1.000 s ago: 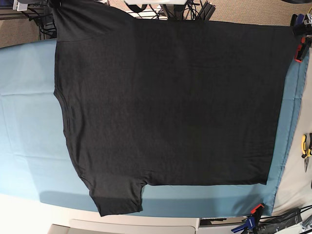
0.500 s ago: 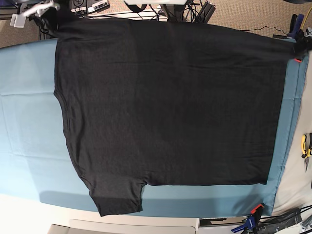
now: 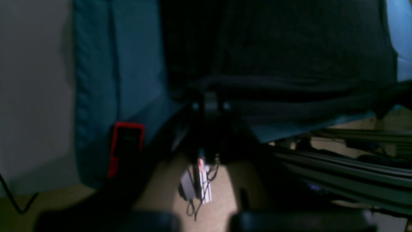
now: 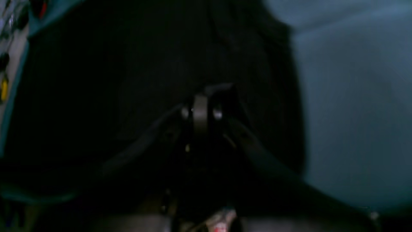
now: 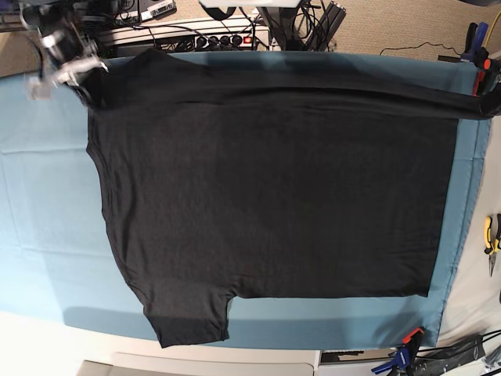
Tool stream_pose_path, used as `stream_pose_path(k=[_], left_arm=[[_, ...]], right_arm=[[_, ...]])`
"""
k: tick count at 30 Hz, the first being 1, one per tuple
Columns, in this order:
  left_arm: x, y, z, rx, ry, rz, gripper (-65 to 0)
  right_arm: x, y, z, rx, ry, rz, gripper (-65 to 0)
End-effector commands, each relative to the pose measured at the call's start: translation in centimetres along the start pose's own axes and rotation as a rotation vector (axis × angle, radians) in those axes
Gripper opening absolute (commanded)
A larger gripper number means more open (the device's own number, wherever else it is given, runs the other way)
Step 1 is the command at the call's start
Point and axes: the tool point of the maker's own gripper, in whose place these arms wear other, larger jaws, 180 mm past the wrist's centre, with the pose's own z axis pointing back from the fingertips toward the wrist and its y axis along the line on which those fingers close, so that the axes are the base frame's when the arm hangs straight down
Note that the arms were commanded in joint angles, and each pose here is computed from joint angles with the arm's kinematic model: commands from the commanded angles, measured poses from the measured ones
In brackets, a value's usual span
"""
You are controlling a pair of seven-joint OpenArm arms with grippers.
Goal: Fold the T-shirt properly
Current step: 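Lower the held edge onto the shirt, folding a strip over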
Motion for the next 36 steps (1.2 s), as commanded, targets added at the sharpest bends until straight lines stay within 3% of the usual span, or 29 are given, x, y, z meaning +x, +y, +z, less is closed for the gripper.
stream_pose_path(k=[1, 6, 10, 17, 26, 36], left_arm=[[1.8, -0.2, 0.6, -0.003, -0.037, -0.036, -65.0], [2.3, -0.3, 0.4, -0.007, -0.052, -0.041, -65.0], [4.4, -0.7, -0.1, -0.019, -0.123, -0.064, -65.0], [5.0, -1.8, -3.5, -0.048, -0.063, -0.136, -65.0], [4.7, -3.1, -7.6, -0.063, 0.014, -0.203, -65.0], [4.9, -2.5, -8.1, -0.018, 0.026, -0.228, -65.0]], right_arm=[[2.0, 0.5, -0.5, 0.016, -0.059, 0.045, -65.0], [4.5, 0.6, -3.4, -0.026, -0.069, 0.164, -65.0], [6.4, -0.5, -4.2, -0.101, -0.106, 0.207, -65.0], [8.1, -2.1, -4.7, -0.192, -0.123, 0.263, -65.0], [6.0, -3.1, -8.9, -0.14, -0.071, 0.15, -65.0], [6.1, -1.9, -13.4, -0.048, -0.051, 0.082, -65.0]])
